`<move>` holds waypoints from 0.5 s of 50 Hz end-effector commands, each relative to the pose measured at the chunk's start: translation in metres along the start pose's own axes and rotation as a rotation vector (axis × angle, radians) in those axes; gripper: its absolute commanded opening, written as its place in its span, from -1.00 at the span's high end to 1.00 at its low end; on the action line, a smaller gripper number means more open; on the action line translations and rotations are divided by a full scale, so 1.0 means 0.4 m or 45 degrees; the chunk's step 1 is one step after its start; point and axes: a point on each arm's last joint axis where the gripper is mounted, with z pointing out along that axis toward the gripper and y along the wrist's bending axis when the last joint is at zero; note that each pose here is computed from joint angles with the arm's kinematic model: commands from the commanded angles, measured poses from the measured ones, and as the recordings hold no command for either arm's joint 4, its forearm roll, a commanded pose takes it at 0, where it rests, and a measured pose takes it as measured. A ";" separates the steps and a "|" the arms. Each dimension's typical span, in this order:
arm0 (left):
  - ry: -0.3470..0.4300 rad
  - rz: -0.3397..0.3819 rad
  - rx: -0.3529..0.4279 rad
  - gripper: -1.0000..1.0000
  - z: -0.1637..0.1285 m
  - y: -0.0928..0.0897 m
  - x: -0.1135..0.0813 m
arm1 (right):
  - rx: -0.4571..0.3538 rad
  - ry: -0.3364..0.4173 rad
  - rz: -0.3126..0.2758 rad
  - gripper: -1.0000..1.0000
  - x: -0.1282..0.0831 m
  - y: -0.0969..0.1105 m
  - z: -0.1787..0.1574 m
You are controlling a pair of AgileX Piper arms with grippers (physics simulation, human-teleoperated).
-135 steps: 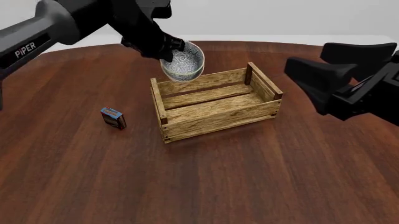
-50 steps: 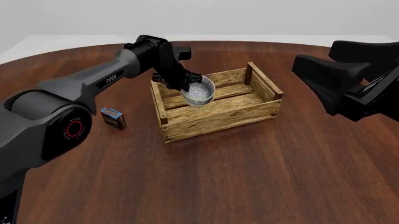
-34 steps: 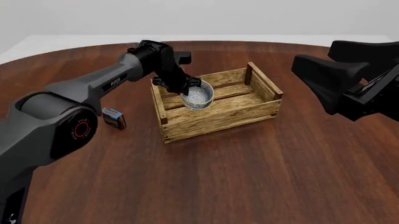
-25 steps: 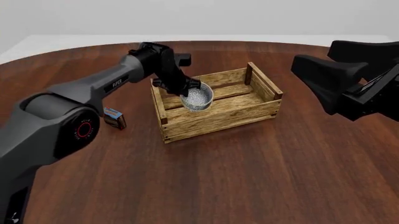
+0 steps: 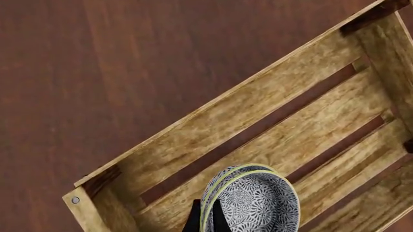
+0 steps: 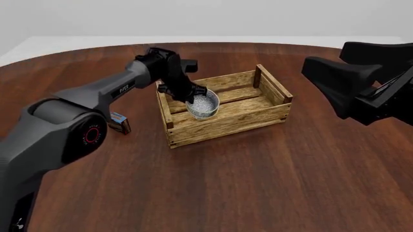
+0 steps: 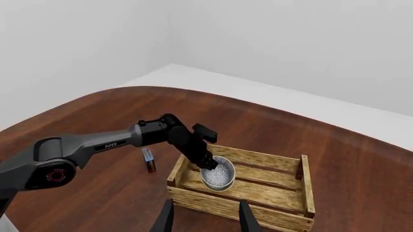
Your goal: Stack the right bowl on the left bowl and place them in the tray.
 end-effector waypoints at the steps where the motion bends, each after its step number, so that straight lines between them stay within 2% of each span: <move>1: 0.031 -0.073 0.001 1.00 0.059 -0.007 0.029 | 0.000 -0.005 0.002 -1.00 -0.002 0.000 -0.005; 25: 0.055 -0.065 -0.005 1.00 0.081 -0.006 0.039 | 0.001 -0.008 0.002 -1.00 -0.004 0.000 -0.009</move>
